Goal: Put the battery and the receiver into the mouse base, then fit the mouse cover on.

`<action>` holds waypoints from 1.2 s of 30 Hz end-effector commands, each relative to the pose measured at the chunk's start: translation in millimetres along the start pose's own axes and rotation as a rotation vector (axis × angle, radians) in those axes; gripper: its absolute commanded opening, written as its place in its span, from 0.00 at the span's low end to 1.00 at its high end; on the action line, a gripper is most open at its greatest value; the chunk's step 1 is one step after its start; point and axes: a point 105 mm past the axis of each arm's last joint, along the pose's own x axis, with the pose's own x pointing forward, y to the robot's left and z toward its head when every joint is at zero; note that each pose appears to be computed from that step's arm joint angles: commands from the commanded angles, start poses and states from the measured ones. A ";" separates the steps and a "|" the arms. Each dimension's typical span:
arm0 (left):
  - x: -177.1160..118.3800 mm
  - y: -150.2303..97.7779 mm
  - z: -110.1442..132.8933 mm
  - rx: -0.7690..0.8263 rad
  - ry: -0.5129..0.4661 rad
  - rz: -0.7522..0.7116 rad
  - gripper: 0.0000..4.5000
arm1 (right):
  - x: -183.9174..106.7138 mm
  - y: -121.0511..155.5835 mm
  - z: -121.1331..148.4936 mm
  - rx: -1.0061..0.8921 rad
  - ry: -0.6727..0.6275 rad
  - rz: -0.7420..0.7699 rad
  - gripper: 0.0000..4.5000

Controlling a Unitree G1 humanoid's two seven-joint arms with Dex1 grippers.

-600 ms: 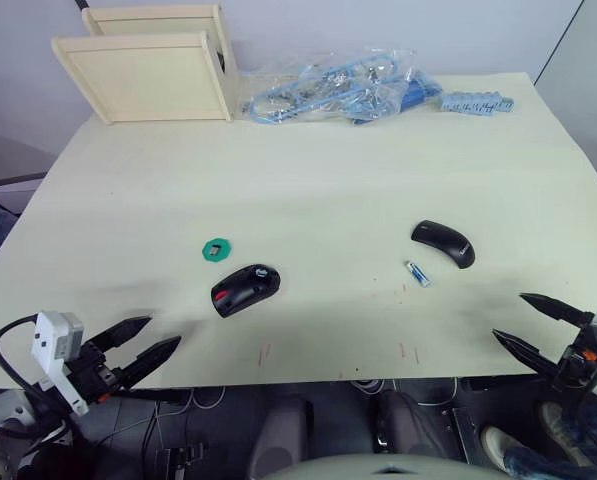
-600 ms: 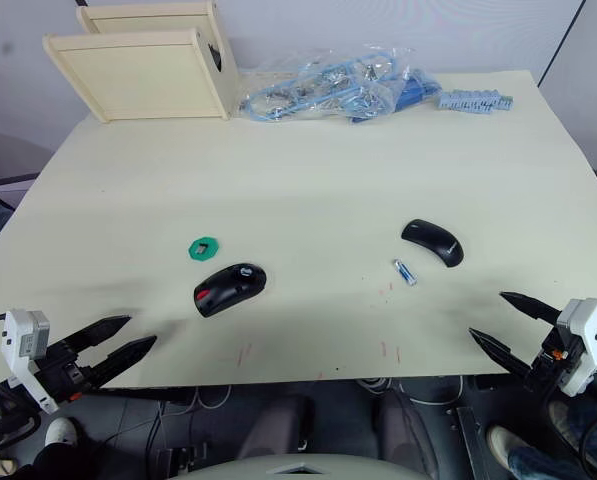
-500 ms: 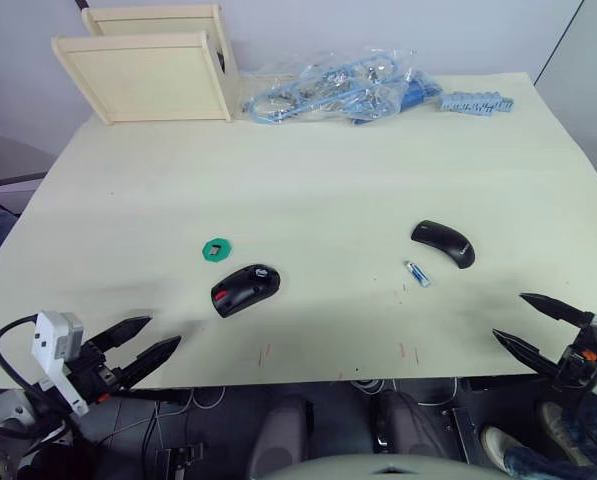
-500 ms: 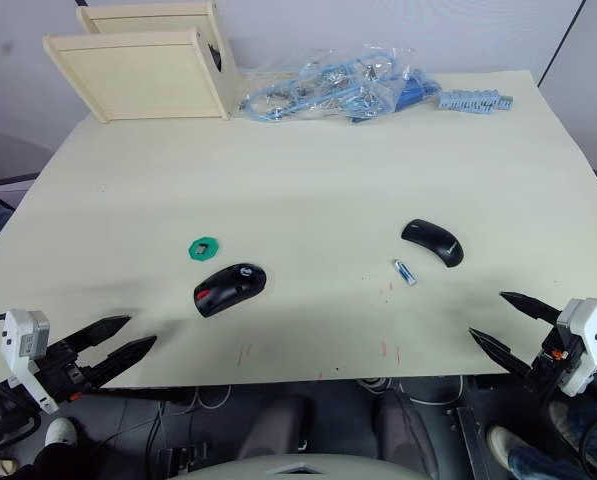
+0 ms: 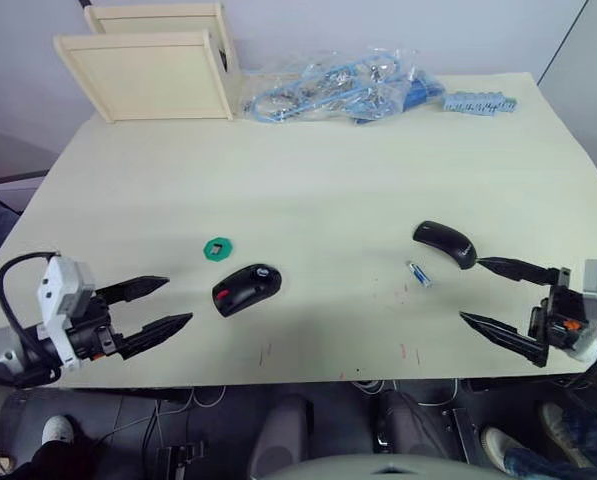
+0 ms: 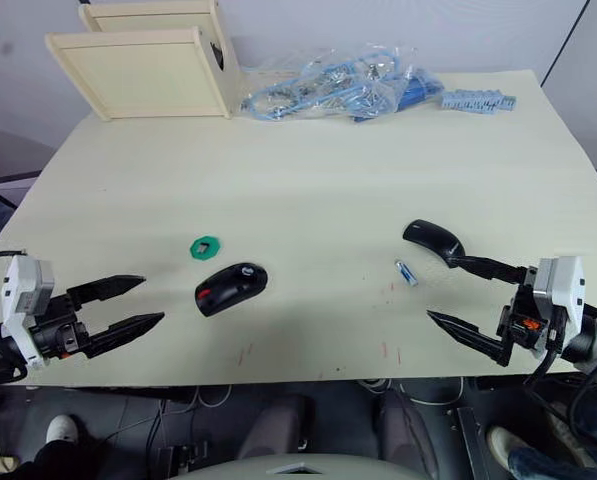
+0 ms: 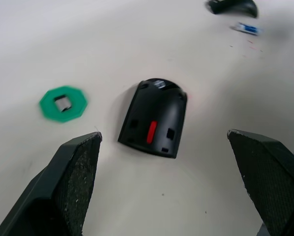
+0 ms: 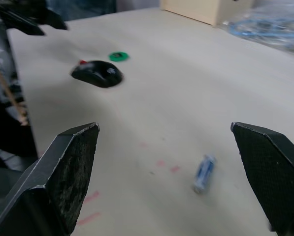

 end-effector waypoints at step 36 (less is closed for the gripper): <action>95.9 12.7 -8.4 0.207 0.221 -0.133 0.98 | 10.5 35.3 28.2 -0.016 -0.002 0.123 1.00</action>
